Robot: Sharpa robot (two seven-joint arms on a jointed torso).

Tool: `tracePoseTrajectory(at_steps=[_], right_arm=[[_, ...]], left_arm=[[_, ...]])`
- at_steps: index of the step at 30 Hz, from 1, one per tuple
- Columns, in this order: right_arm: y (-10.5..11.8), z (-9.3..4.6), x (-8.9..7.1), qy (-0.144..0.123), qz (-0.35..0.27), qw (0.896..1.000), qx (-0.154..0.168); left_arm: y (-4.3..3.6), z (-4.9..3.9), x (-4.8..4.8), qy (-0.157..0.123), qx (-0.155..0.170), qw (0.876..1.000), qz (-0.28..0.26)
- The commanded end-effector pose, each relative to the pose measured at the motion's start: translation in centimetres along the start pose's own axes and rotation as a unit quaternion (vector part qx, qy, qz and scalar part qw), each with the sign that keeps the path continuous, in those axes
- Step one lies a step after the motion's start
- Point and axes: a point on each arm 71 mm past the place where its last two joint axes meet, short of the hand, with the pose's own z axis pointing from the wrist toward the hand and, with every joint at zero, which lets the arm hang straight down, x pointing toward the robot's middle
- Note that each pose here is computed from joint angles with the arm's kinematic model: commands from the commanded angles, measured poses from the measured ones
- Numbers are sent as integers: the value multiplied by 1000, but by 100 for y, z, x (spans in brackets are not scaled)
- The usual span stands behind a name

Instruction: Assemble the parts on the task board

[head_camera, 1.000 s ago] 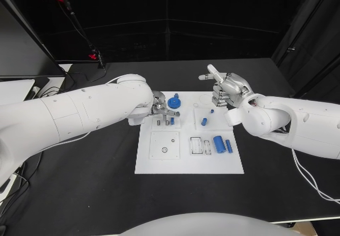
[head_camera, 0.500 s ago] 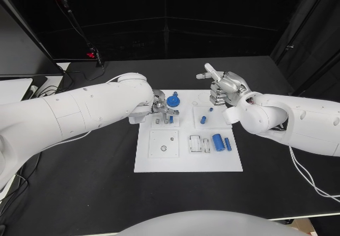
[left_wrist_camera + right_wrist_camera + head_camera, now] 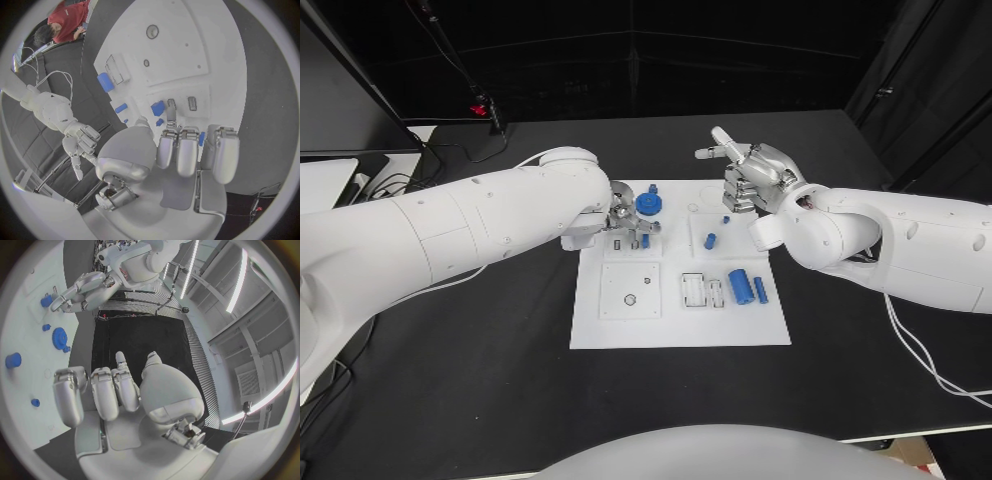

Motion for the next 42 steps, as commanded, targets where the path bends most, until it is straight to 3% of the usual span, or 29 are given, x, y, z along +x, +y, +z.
tracePoseTrajectory(at_steps=[1, 14, 42], right_arm=[[8, 5, 18, 5, 3, 1000, -1], [-1, 22, 40, 7, 4, 1000, 2], [-50, 30, 33, 4, 3, 1000, 14]], left_arm=[[-7, 9, 15, 10, -4, 1000, 8], [-38, 50, 67, 17, -2, 1000, 9], [-74, 62, 70, 14, 8, 1000, 7]])
